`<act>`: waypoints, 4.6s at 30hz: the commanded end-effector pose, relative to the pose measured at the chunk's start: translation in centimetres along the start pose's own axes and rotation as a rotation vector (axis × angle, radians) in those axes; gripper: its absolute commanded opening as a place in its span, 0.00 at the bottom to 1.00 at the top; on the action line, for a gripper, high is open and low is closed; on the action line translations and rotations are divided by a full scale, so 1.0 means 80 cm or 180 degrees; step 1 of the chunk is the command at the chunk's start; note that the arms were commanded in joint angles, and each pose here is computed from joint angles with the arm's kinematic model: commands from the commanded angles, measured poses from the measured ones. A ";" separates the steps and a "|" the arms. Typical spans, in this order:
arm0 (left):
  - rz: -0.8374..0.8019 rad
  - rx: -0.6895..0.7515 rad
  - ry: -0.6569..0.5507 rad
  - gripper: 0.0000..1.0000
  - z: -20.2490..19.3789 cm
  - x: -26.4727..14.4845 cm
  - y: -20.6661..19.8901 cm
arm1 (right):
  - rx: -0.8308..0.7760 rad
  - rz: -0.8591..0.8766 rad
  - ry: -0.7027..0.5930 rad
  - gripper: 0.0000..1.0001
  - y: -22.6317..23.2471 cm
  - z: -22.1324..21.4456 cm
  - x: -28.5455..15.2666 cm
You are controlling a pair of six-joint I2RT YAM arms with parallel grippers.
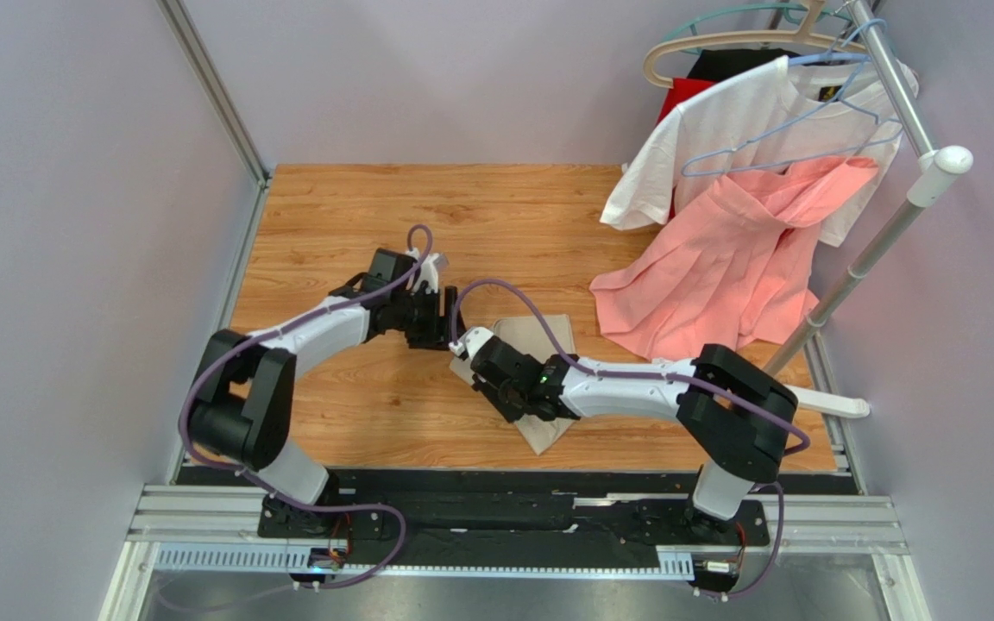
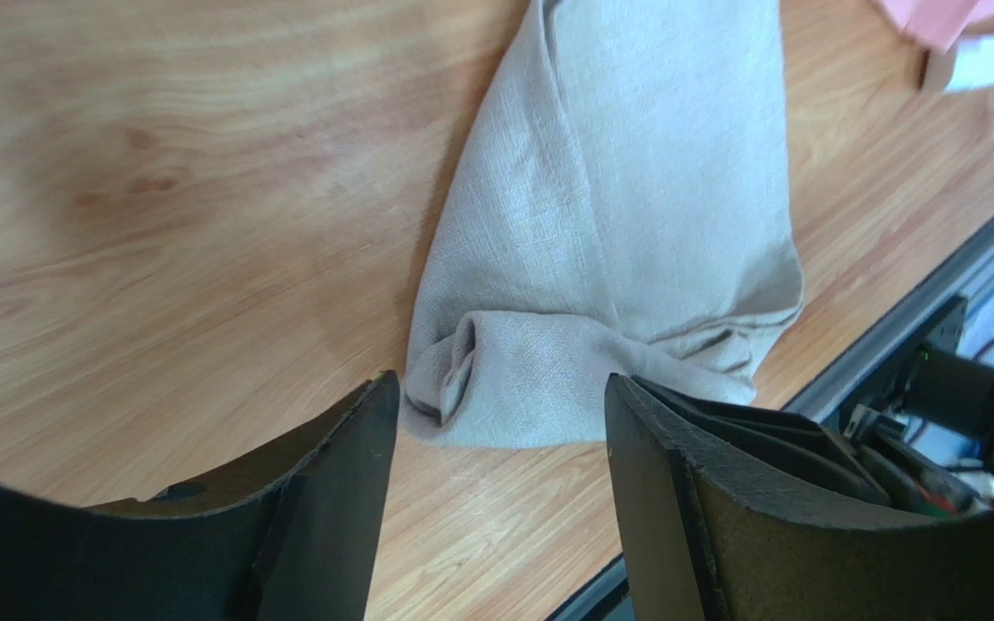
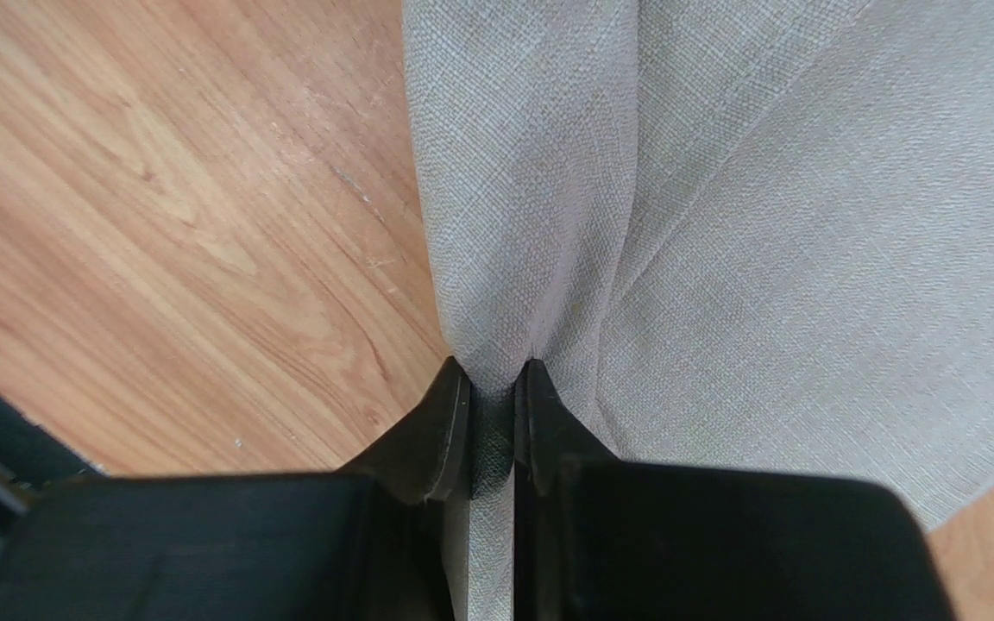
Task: Fold the napkin, place the utensils inside, and roll it up
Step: Roll the napkin with the utensil
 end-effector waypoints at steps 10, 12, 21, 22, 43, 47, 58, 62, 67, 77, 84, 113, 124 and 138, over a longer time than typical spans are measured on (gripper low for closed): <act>-0.0402 0.0350 -0.0957 0.67 0.007 -0.045 -0.006 | 0.0504 0.1762 -0.0004 0.00 0.006 0.012 -0.027; -0.0501 0.0455 -0.0979 0.67 0.008 -0.043 -0.009 | 0.0586 0.1896 -0.0005 0.00 0.000 0.012 -0.027; -0.0845 0.0644 -0.0975 0.66 -0.009 -0.033 -0.012 | 0.0875 0.2217 0.0034 0.00 -0.023 0.008 -0.012; -0.0834 0.0632 -0.0954 0.66 -0.010 -0.031 -0.010 | 0.0890 0.2227 0.0035 0.00 -0.025 0.007 -0.011; -0.0903 0.0634 -0.0685 0.55 -0.046 0.003 0.002 | 0.1347 0.2493 0.0124 0.00 -0.065 -0.015 0.024; -0.0904 0.0624 -0.0670 0.50 -0.047 0.010 0.001 | 0.1377 0.2498 0.0135 0.00 -0.069 -0.018 0.028; -0.0426 0.0449 -0.0246 0.00 -0.047 0.037 0.016 | 0.1419 0.2223 0.0020 0.51 -0.087 0.003 0.014; -0.0213 0.0394 -0.0014 0.00 -0.038 0.044 0.022 | 0.1487 0.1889 -0.0077 0.57 -0.099 0.014 -0.007; -0.0134 0.0237 0.0214 0.00 -0.041 0.050 0.025 | 0.1522 0.1423 -0.0291 0.62 -0.115 0.021 -0.047; -0.0125 0.0162 0.0333 0.00 -0.031 0.050 0.017 | 0.1609 0.0811 -0.0308 0.63 -0.099 -0.039 -0.106; -0.0117 0.0145 0.0371 0.00 -0.032 0.051 0.018 | 0.1749 0.0988 -0.0392 0.63 -0.071 -0.052 -0.103; -0.0197 0.0125 0.0155 0.39 -0.006 0.034 -0.007 | 0.2055 0.0623 0.0262 0.00 -0.052 -0.114 -0.062; -0.0071 0.0367 -0.0257 0.70 0.007 -0.001 -0.017 | 0.2050 0.0389 0.0551 0.00 -0.058 -0.137 -0.052; -0.0327 0.0509 -0.0619 0.65 -0.005 0.010 -0.009 | 0.2107 0.0191 0.0815 0.00 -0.061 -0.159 -0.047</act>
Point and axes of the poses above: each gripper's point midway between its finger pads, its own x axis out along the fingers, its own y axis along the line the jaws close on, z = x × y, the point moved 4 cm from there along -x, back along the fingers, and after that the axes turned 5 degrees about -x, right-handed, at the moved point
